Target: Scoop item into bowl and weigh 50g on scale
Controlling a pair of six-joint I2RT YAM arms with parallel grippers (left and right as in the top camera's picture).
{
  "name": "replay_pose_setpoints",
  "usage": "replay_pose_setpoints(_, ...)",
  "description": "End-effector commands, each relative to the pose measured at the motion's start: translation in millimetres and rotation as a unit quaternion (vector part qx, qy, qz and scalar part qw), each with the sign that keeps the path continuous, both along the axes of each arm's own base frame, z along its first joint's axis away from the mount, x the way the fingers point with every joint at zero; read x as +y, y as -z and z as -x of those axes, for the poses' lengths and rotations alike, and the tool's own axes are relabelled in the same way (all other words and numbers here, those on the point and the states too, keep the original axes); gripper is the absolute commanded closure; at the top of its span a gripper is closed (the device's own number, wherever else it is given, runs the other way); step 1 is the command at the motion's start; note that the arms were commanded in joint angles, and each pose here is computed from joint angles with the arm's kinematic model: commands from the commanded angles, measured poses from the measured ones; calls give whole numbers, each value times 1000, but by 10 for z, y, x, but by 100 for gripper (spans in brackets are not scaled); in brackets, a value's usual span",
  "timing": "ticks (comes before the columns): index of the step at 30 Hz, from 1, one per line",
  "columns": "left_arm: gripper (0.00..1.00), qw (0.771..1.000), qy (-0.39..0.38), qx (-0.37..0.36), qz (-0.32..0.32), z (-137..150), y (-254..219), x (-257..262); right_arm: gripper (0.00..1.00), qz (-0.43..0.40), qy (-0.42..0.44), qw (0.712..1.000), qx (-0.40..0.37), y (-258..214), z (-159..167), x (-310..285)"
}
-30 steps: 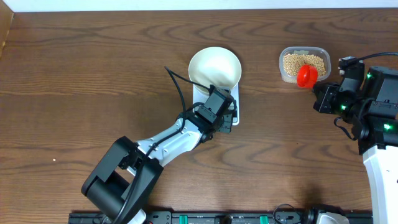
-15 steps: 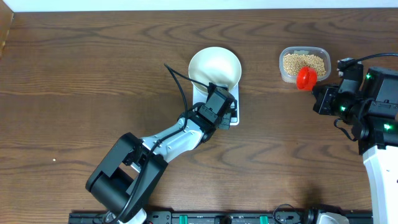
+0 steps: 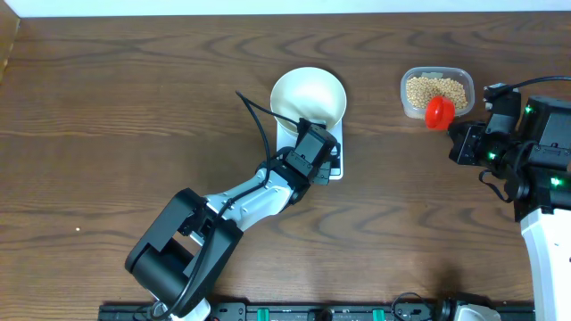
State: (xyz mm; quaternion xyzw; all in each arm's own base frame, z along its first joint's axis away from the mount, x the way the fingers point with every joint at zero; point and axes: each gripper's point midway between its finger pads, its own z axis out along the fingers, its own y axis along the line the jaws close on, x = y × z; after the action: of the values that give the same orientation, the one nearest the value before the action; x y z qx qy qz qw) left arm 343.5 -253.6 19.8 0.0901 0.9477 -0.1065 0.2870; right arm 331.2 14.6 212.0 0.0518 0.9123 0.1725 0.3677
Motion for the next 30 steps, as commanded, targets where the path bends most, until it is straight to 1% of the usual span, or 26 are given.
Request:
replay_pose_setpoints(1,93,1000,-1,11,-25,34,123,81,99,8,-3,1000,-11,-69,-21,-20)
replay_pose_setpoints(7,93,999,2,22,-31,67,215,91,99,8,-3,1000,-10,-69,-21,-20)
replay_pose_setpoints(9,93,999,22,34,-29,114,270,48,99,8,-3,1000,-10,-69,-21,-20)
replay_pose_setpoints(11,93,999,26,36,-28,126,278,38,99,8,-4,1000,-10,-68,-20,-19)
replay_pose_setpoints(20,93,997,28,61,-48,232,352,125,99,8,-3,1000,-10,-68,-20,-20)
replay_pose_setpoints(30,93,996,29,65,-53,250,365,145,99,8,-4,1000,-8,-62,-14,-18)
